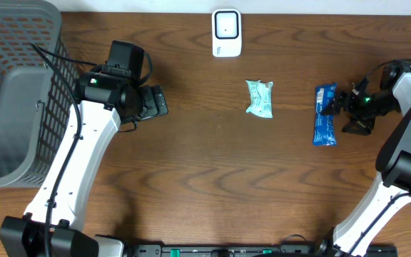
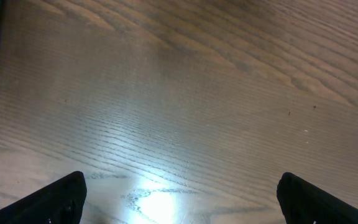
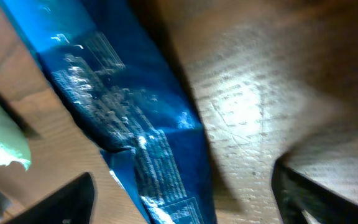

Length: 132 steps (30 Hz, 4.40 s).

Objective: Scan the item barcode

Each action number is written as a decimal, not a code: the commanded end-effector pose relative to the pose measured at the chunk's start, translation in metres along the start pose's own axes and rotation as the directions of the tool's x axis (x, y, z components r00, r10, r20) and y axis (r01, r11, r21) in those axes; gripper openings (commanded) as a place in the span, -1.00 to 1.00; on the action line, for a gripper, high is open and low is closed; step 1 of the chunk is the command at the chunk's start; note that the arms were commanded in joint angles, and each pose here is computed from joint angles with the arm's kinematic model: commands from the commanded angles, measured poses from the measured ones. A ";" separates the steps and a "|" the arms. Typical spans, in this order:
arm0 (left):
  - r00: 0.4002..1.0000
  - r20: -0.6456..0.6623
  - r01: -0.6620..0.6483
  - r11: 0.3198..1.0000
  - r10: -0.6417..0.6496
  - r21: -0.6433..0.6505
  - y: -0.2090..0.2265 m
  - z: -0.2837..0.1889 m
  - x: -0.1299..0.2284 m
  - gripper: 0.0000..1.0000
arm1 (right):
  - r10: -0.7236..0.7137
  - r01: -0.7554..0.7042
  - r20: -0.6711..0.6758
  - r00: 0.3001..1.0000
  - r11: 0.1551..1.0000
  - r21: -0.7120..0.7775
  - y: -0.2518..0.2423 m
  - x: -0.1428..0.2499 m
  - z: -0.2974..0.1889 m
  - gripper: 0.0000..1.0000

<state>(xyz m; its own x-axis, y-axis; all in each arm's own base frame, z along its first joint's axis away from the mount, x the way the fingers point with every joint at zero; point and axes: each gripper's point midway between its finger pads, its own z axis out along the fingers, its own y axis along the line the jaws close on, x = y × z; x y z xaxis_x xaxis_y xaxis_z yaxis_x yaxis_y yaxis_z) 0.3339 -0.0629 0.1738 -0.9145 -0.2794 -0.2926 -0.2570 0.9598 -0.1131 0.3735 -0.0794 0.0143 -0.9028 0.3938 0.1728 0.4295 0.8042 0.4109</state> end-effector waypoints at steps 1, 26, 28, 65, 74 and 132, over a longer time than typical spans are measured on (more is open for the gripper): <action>1.000 -0.001 -0.014 1.000 0.014 -0.016 0.004 0.001 0.000 0.96 | 0.002 -0.001 -0.019 1.000 0.999 0.039 -0.012 0.008 0.013 0.45; 1.000 -0.001 -0.014 1.000 0.014 -0.016 0.004 0.001 0.000 0.96 | -0.391 0.278 0.138 0.910 0.823 0.496 0.089 -0.035 -0.010 -0.98; 1.000 -0.001 -0.014 1.000 0.014 -0.016 0.004 0.001 0.000 0.96 | -0.427 0.294 0.125 0.896 0.778 0.555 0.095 -0.033 -0.008 -0.98; 1.000 -0.001 -0.015 1.000 0.015 -0.016 0.004 0.001 0.000 0.96 | -0.195 0.200 0.126 0.973 0.980 -0.022 0.050 -0.008 0.052 -0.98; 1.000 -0.001 -0.014 1.000 0.014 -0.016 0.004 0.001 0.000 0.96 | -0.303 0.243 0.274 0.913 0.942 0.231 0.081 -0.025 -0.014 -0.97; 1.000 -0.001 -0.014 1.000 0.014 -0.016 0.004 0.001 0.000 0.96 | -0.618 0.122 0.051 0.784 0.235 0.964 0.071 -0.006 0.007 -0.98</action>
<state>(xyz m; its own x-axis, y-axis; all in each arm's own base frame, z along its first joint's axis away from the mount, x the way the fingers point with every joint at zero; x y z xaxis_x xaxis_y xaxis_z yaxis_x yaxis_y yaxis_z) 0.3339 -0.0629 0.1738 -0.9146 -0.2790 -0.2926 -0.2566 0.9599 -0.1130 0.4144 -0.0015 0.0432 -0.9665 -0.1327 -0.2196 0.0192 0.8161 -0.5775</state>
